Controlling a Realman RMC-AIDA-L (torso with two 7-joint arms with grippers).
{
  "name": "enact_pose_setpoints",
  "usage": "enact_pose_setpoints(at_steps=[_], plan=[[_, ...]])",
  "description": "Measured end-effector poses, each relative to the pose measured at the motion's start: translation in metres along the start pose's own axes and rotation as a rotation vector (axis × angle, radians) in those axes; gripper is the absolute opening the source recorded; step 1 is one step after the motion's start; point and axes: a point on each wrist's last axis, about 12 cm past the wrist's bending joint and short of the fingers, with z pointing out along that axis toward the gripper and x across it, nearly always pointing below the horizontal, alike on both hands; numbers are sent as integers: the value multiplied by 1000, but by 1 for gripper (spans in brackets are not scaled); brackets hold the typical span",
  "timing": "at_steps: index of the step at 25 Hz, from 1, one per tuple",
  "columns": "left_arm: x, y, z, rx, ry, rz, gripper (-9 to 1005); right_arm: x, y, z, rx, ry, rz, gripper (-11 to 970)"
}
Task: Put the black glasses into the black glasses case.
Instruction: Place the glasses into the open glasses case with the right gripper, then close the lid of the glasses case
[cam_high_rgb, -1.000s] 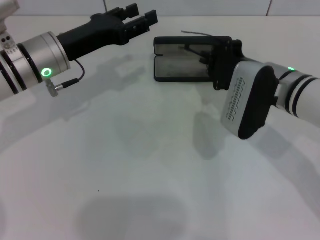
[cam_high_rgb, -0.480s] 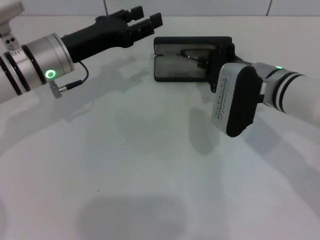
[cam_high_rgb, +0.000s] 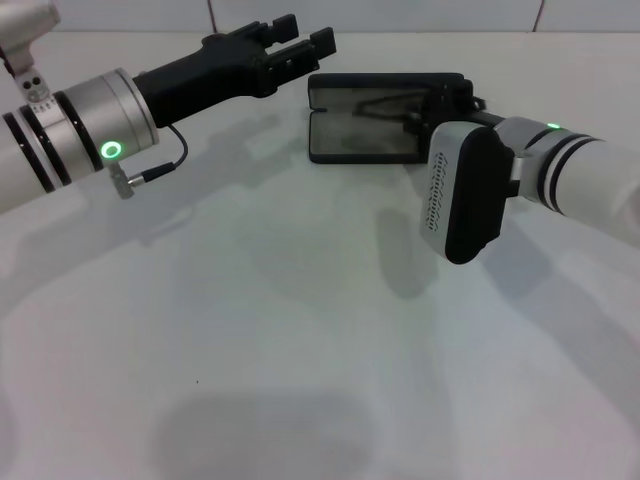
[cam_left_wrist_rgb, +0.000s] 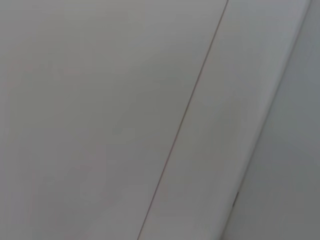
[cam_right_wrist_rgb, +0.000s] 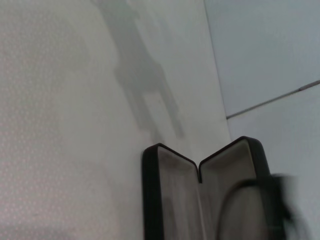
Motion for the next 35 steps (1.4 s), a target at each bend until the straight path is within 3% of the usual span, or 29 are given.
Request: enact_pose_setpoints(at_steps=[6,22,27,31,35], plan=[[3,-1,-1,-1,2,-11,693,-6,-3,2,-1,-21,-18,179],[4,0,-1,-3,3,-6,692,-17,2,-1,-22,-75,-13,182],[6,3,-8,-25,7,-11,691,-24,7,-14,5,-113,64,182],[4,9,-12,-69,6,-5,691,-22,21,-38,-8,-194,187,182],[-7,22,1,-155,35,12,690,-5,31,-60,-59,-300,368,183]])
